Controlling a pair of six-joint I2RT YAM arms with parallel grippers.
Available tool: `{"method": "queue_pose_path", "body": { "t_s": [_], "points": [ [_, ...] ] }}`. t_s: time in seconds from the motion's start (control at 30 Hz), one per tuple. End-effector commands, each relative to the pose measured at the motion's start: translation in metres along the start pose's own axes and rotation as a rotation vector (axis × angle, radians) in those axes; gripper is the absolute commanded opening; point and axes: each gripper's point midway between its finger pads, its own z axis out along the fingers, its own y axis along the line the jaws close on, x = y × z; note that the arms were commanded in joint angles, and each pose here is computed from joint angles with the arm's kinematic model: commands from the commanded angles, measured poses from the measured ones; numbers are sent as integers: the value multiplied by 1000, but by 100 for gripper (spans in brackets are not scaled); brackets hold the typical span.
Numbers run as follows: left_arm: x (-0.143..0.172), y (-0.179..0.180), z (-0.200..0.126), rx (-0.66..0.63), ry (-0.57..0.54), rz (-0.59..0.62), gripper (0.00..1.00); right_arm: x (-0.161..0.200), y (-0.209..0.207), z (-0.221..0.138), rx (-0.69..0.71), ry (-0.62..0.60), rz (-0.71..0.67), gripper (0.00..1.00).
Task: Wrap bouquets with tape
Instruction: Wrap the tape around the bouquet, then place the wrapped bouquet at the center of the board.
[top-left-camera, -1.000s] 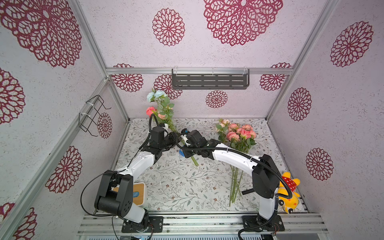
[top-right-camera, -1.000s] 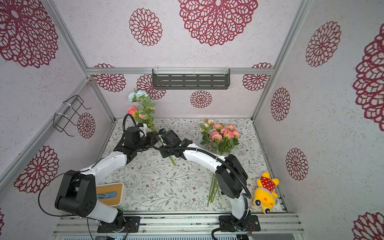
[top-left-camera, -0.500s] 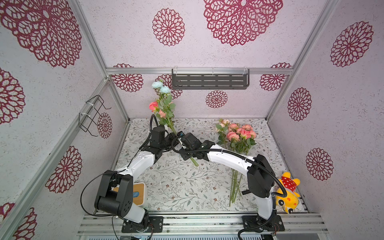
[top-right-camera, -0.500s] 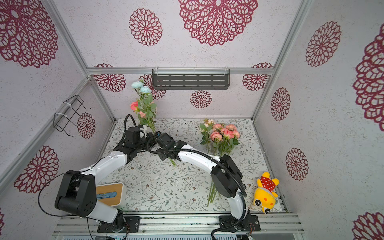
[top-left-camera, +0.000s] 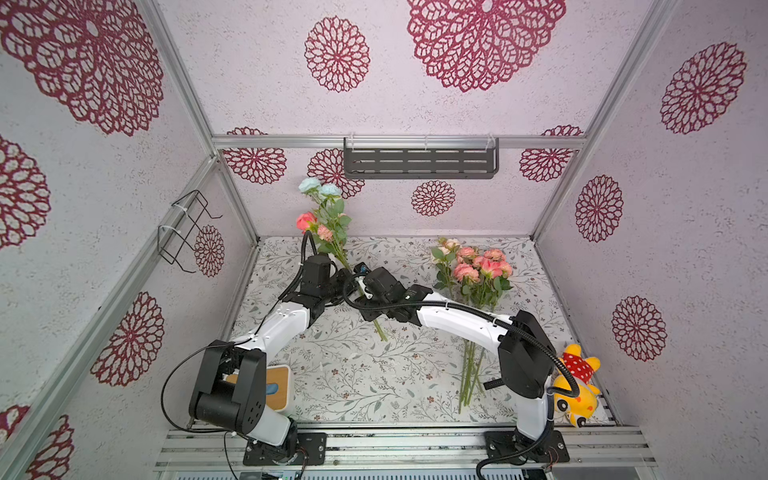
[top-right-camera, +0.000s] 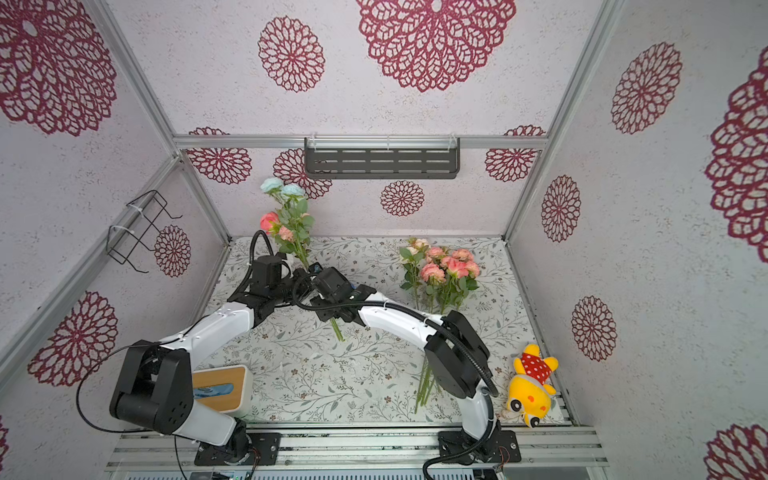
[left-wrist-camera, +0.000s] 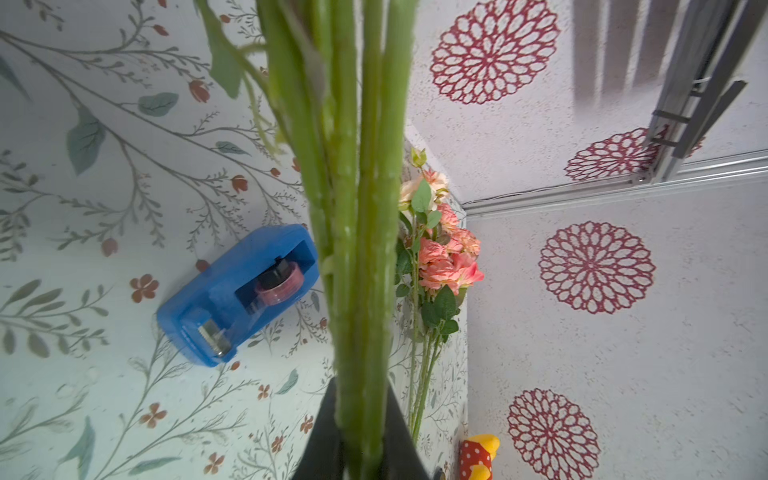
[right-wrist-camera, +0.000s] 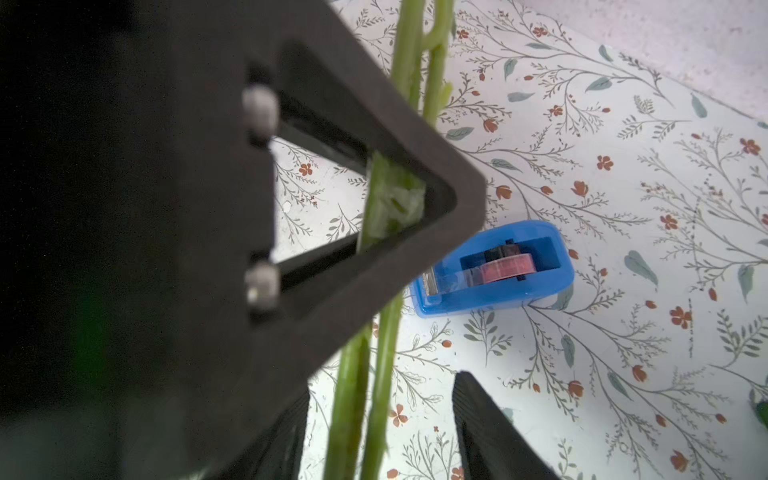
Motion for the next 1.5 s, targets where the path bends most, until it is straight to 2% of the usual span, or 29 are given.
{"method": "queue_pose_path", "body": {
  "t_s": [0.0, 0.07, 0.33, 0.5, 0.67, 0.87, 1.2, 1.47],
  "points": [
    [-15, -3, -20, -46, -46, 83, 0, -52, 2, -52, -29, -228, 44, 62],
    [-15, 9, -30, -105, -37, 102, 0, -55, -6, -63, -1, -269, 49, 66],
    [-13, 64, -73, -319, 8, 111, 0, -52, -27, -74, 55, -295, 53, 65],
    [-6, 97, -86, -426, 51, 108, 0, -49, -33, -72, 64, -286, 58, 65],
    [6, 131, -86, -543, 141, 115, 0, -45, -36, -71, 66, -275, 57, 65],
    [11, 169, -85, -620, 154, 75, 0, -44, -40, -72, 75, -273, 49, 65],
    [6, 203, -81, -774, 227, 123, 0, -41, -43, -67, 74, -260, 48, 65],
    [16, 226, -81, -857, 292, 122, 0, -38, -45, -64, 78, -247, 48, 65]
  ]
}}
